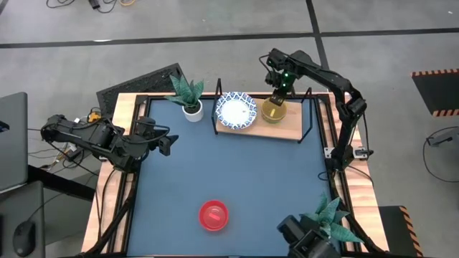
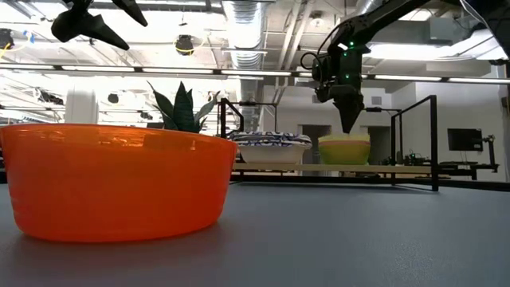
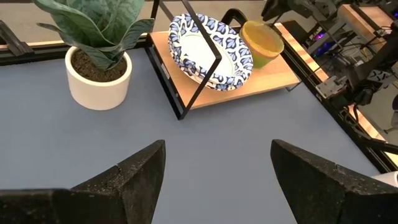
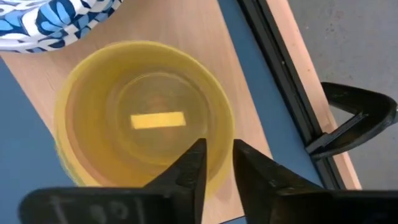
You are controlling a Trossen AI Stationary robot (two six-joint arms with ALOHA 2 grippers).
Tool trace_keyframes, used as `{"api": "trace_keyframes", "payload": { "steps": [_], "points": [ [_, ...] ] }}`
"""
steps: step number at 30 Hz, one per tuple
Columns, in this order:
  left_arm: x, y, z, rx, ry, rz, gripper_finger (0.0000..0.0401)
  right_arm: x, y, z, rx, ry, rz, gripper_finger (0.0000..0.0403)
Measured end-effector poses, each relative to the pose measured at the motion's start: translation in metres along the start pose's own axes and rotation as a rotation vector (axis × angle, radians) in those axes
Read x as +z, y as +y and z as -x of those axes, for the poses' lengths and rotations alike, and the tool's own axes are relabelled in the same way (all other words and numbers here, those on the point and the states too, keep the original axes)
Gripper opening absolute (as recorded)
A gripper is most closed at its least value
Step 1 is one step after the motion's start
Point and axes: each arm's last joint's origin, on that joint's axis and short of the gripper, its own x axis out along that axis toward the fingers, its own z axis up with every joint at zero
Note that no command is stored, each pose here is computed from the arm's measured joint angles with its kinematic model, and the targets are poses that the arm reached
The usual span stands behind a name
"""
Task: Place and stack bowls onto a shelf
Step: Stack the red bowl on top of the yellow bowl on the shelf
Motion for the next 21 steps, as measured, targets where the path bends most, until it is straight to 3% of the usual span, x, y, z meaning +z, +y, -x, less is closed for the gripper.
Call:
{"api": "trace_keyframes", "payload": {
  "steps": [6, 11, 16, 21],
  "points": [
    [0.0, 0.0, 0.0, -0.001, 0.002, -0.007, 0.0274, -0.004, 0.0, 0.01, 0.014, -0.033, -0.059, 0.0147],
    [0.0, 0.0, 0.0, -0.002, 0.004, -0.019, 0.0274, -0.011, 0.027, 0.046, 0.219, -0.189, -0.135, 0.0164],
    [0.0, 0.0, 0.0, -0.003, 0.004, -0.022, 0.0274, -0.008, 0.106, 0.077, 0.295, -0.299, -0.011, 0.0163],
    [0.0, 0.0, 0.0, -0.005, 0.009, -0.023, 0.0274, -0.007, 0.208, 0.084, 0.322, -0.379, 0.167, 0.0161]
  ]
}}
